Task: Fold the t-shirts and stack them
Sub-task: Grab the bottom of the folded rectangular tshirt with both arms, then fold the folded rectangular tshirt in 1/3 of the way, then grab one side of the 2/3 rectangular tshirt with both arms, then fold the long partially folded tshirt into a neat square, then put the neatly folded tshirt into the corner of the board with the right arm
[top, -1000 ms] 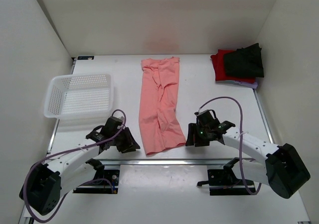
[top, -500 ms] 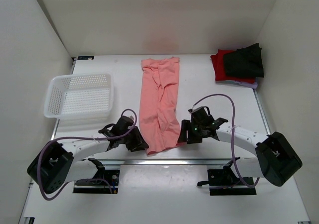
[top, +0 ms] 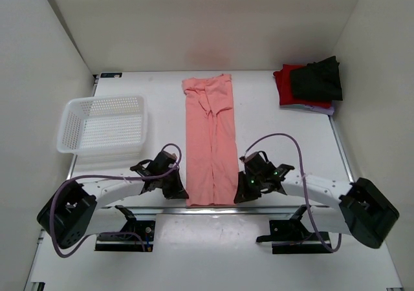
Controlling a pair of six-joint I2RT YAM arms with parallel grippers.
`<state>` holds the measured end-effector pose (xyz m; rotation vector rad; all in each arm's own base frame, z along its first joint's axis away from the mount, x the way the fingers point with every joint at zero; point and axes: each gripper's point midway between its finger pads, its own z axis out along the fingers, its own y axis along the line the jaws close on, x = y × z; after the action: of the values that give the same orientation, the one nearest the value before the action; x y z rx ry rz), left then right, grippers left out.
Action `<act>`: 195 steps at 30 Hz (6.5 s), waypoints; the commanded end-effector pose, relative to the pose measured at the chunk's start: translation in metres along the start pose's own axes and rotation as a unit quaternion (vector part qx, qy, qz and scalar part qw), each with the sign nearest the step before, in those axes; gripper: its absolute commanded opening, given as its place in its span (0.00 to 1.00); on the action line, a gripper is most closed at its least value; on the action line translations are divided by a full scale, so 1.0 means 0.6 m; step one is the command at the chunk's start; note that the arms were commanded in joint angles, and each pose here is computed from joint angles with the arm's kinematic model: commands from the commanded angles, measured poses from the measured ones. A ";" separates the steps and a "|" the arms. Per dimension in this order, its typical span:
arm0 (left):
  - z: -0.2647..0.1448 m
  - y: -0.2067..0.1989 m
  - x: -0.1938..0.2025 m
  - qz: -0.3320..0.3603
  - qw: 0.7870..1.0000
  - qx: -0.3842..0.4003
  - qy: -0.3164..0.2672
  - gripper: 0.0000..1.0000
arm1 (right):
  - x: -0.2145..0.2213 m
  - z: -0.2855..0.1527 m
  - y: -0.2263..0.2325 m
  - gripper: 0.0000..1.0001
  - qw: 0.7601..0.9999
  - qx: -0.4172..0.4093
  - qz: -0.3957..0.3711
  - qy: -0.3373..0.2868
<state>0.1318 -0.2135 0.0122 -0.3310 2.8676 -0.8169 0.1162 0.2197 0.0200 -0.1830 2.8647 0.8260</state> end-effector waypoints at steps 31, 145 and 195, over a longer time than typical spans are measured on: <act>-0.064 -0.132 -0.294 -0.027 0.995 0.095 -0.023 0.00 | -0.332 -0.117 -0.007 0.00 0.999 0.002 0.016 -0.035; -0.109 -0.246 -0.726 -0.107 0.954 0.193 -0.204 0.99 | -0.718 -0.130 -0.033 0.38 0.984 -0.054 0.093 -0.140; -0.315 -0.363 -0.494 -0.059 0.938 0.284 -0.188 0.99 | -0.730 -0.312 -0.314 0.00 0.914 0.351 0.007 -0.205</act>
<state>0.4437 -0.2261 0.2916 -0.5531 2.1573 -1.3752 0.5278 0.0705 0.0686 0.0326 2.7998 -0.0354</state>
